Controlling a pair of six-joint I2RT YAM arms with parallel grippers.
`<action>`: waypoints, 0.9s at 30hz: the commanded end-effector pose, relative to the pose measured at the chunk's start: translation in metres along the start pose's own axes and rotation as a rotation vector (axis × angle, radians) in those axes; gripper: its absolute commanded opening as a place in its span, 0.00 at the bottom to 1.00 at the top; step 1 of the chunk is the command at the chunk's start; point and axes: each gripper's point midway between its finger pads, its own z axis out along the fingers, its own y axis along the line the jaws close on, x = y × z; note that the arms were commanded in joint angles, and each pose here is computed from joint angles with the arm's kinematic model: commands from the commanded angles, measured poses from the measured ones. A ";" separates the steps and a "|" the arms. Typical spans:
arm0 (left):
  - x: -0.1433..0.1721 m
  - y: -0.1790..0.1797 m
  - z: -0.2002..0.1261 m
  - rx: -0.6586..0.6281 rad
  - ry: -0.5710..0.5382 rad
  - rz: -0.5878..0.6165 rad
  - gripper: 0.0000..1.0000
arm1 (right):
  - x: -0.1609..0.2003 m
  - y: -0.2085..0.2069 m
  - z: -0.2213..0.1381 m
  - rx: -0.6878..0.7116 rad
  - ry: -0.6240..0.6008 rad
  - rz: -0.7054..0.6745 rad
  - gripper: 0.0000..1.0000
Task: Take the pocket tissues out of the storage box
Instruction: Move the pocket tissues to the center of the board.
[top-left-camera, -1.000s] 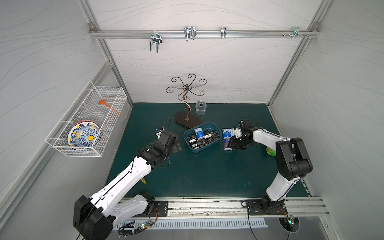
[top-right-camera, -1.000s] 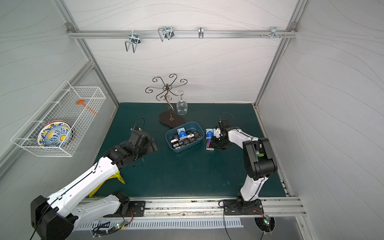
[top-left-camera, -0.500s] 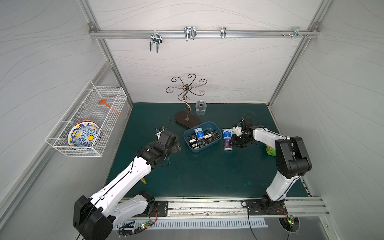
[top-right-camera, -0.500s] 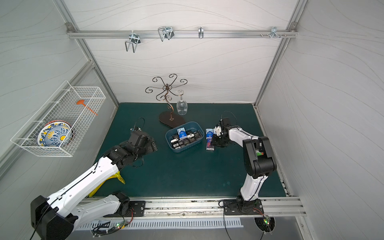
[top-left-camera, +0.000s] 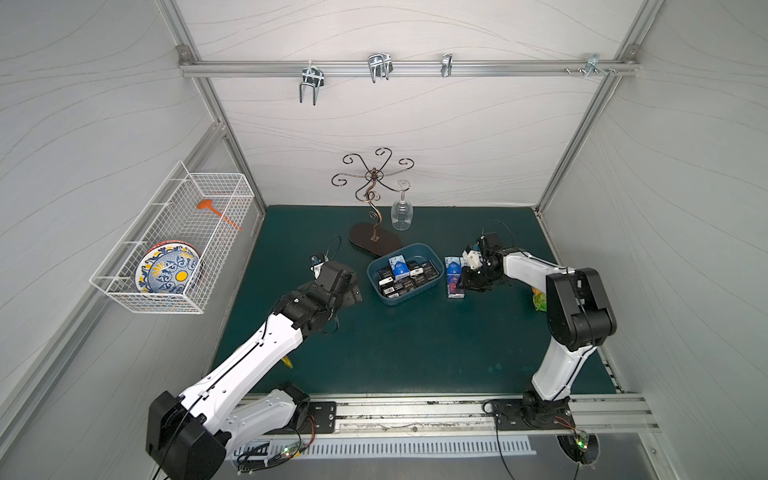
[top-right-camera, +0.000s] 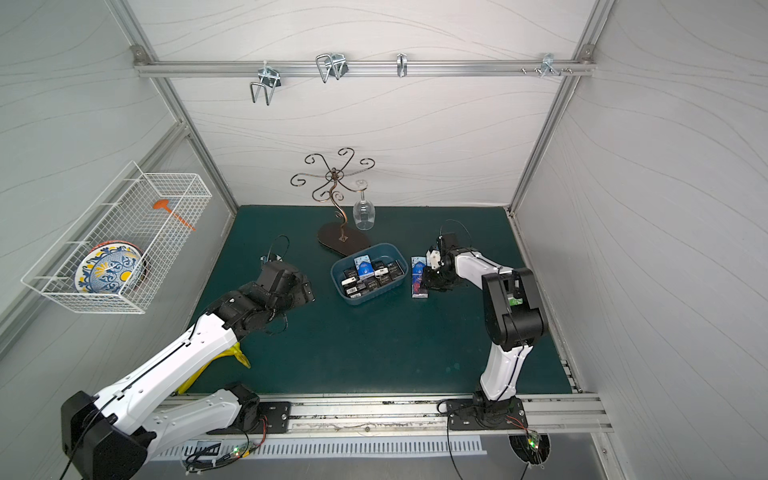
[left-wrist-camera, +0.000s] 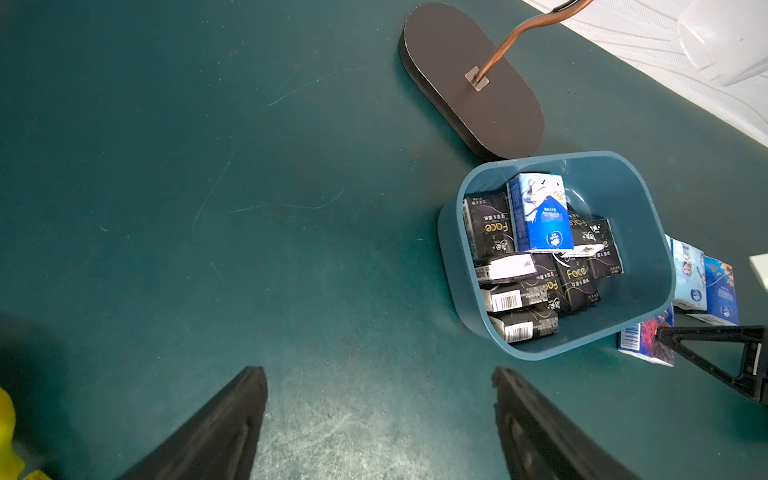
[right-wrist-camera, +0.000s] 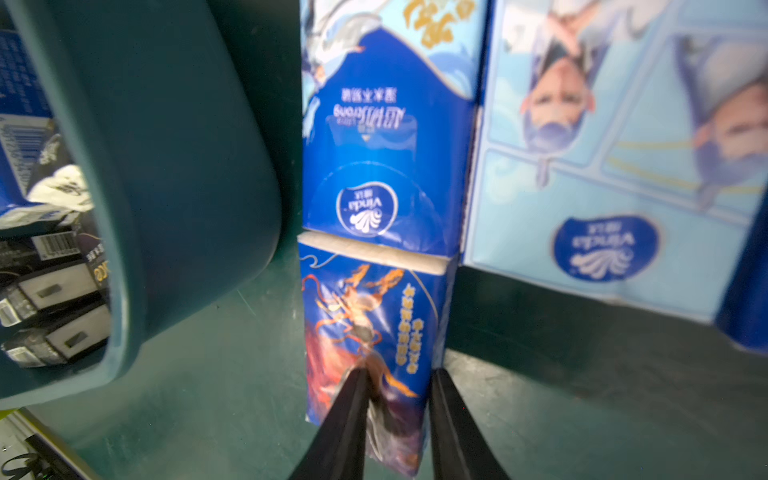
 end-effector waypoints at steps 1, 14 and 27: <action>-0.014 -0.006 -0.009 0.016 -0.039 -0.009 0.89 | 0.003 -0.009 0.002 0.041 0.022 0.006 0.31; -0.014 -0.005 -0.009 0.016 -0.042 -0.010 0.89 | -0.025 0.021 -0.048 -0.027 -0.130 0.003 0.50; -0.008 -0.005 -0.002 0.013 -0.022 -0.024 0.89 | -0.038 0.129 -0.060 0.034 -0.201 -0.330 0.54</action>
